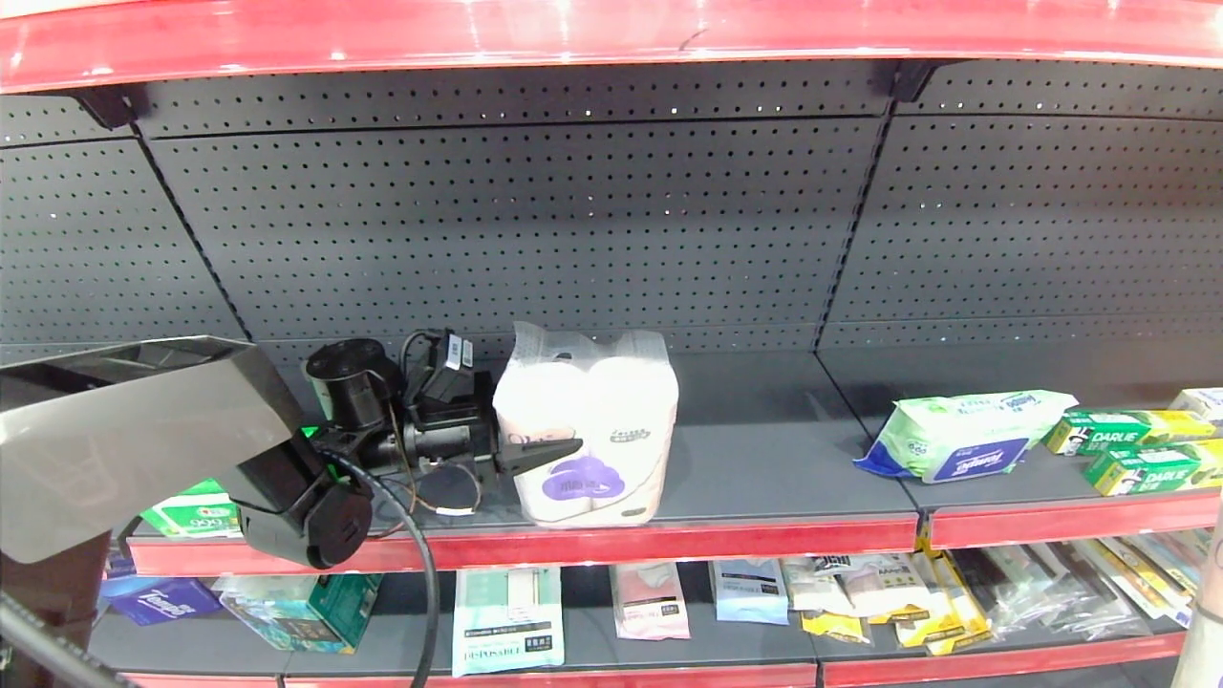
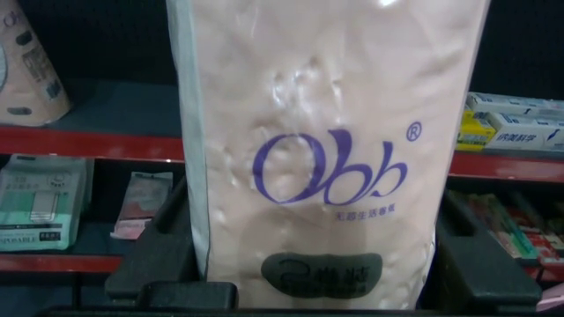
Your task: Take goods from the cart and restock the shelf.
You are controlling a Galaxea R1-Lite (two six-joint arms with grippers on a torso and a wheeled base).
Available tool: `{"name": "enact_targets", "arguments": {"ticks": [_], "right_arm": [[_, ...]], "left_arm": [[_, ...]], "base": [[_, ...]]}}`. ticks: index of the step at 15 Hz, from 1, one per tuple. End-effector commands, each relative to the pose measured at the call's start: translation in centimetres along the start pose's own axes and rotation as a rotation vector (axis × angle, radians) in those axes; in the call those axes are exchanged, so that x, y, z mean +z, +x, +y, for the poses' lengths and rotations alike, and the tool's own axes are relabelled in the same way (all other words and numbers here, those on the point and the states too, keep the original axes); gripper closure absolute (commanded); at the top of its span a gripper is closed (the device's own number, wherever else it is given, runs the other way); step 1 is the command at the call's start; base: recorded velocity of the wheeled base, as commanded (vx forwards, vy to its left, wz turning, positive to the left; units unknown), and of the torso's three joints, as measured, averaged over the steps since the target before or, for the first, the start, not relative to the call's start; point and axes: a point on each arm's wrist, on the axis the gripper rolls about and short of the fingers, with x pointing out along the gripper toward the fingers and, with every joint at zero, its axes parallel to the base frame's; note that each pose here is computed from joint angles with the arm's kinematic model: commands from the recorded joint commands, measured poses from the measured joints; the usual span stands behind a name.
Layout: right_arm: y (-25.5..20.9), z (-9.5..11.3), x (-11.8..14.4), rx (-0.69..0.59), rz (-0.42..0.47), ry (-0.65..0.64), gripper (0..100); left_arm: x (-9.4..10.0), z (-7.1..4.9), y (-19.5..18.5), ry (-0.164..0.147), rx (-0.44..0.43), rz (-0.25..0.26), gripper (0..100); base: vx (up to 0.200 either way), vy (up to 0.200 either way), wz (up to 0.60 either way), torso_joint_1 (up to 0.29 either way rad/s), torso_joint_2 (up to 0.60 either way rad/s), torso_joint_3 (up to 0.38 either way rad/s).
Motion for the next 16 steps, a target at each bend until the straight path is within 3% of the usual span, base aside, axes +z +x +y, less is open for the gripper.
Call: {"name": "enact_targets", "arguments": {"ticks": [1, 8, 9, 10, 12, 13, 16], "right_arm": [[0.0, 0.0, 0.0, 0.001, 0.0, 0.0, 100], [0.0, 0.0, 0.0, 0.002, 0.003, -0.001, 100], [0.0, 0.0, 0.0, 0.002, 0.001, 0.0, 100], [0.0, 0.0, -0.1, 0.0, 0.003, -0.001, 100], [0.0, 0.0, -0.1, 0.001, 0.005, 0.001, 100], [0.1, 0.1, -0.2, 0.005, 0.01, 0.0, 100], [0.1, 0.1, -0.3, 0.005, 0.012, -0.002, 100]], "left_arm": [[-0.1, 0.0, 0.0, 0.003, 0.002, -0.001, 100], [-0.3, -0.4, -0.1, -0.036, -0.006, 0.007, 100], [-0.3, -0.4, -0.1, -0.036, -0.009, 0.007, 0], [-0.3, -0.4, -0.1, -0.047, 0.0, 0.007, 0], [0.5, -0.3, -0.1, -0.033, 0.004, -0.021, 0], [0.7, -0.3, -0.1, -0.064, 0.004, -0.025, 0], [2.7, -0.5, -0.3, -0.053, 0.004, -0.048, 0]], "base": [[0.0, 0.0, 0.0, 0.0, 0.0, 0.0], [0.0, 0.0, 0.0, 0.0, 0.0, 0.0], [0.0, 0.0, 0.0, 0.0, 0.0, 0.0], [0.0, 0.0, 0.0, 0.0, 0.0, 0.0], [0.0, 0.0, 0.0, 0.0, 0.0, 0.0], [0.0, 0.0, 0.0, 0.0, 0.0, 0.0], [0.0, 0.0, 0.0, 0.0, 0.0, 0.0]]}}
